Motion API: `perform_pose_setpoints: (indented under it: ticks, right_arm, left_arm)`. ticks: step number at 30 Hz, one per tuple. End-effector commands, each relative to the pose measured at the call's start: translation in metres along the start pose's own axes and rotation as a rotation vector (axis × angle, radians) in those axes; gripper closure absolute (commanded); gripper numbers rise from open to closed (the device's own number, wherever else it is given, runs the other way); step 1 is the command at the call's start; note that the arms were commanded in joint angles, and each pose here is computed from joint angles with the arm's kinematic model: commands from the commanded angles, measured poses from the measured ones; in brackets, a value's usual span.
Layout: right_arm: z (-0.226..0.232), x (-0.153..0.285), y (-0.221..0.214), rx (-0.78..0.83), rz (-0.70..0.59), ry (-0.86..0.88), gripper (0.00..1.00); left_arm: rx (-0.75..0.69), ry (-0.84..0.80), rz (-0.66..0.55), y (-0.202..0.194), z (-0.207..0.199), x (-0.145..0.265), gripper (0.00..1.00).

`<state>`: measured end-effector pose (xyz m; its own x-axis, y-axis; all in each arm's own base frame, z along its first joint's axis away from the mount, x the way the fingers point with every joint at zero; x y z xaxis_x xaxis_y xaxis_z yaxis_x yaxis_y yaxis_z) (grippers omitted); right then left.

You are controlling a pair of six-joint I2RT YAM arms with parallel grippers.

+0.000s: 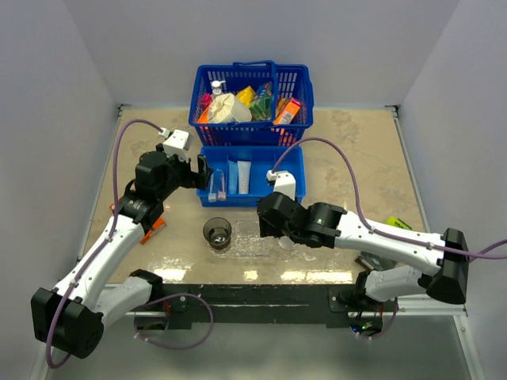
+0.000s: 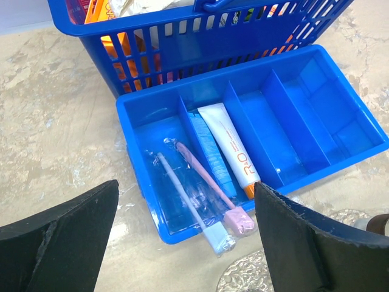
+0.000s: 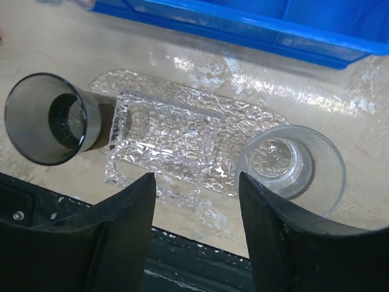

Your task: Prepare toiletry sets of a toothbrush and toothpaste on the tray

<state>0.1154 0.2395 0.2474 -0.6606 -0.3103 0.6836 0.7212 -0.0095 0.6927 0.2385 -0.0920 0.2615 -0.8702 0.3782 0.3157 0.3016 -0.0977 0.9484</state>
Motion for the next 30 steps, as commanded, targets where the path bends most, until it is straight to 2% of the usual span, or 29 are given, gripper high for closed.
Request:
perform_pose_setpoints:
  ticks: [1, 10, 26, 30]
  right_arm:
    - [-0.004, -0.005, -0.001, -0.150, 0.038, -0.079, 0.41]
    - [-0.032, -0.023, 0.011, -0.329, 0.021, -0.056, 0.42]
    - [-0.027, -0.045, 0.012, -0.279, 0.042, -0.116, 0.43]
    - [-0.024, -0.055, 0.013, -0.257, 0.040, -0.134, 0.48]
  left_arm:
    - [-0.002, -0.024, -0.058, 0.010, -0.004, 0.004, 0.04]
    - [0.000, -0.038, -0.074, 0.013, -0.006, 0.007, 0.04]
    - [0.001, -0.039, -0.079, 0.013, -0.006, 0.008, 0.04]
    - [0.001, -0.039, -0.077, 0.013, -0.006, 0.008, 0.04]
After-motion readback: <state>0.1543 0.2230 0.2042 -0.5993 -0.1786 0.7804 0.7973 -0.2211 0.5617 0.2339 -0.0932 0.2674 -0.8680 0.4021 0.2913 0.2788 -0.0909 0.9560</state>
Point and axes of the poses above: each gripper's point midway between its finger pads, its own x axis back along the fingers, its own z axis along the line the jaws close on, y = z × x, the point moved 10 cm from there along x, back along the fingers, and after that the axes turned 5 degrees about -x, right-handed, at the moved point
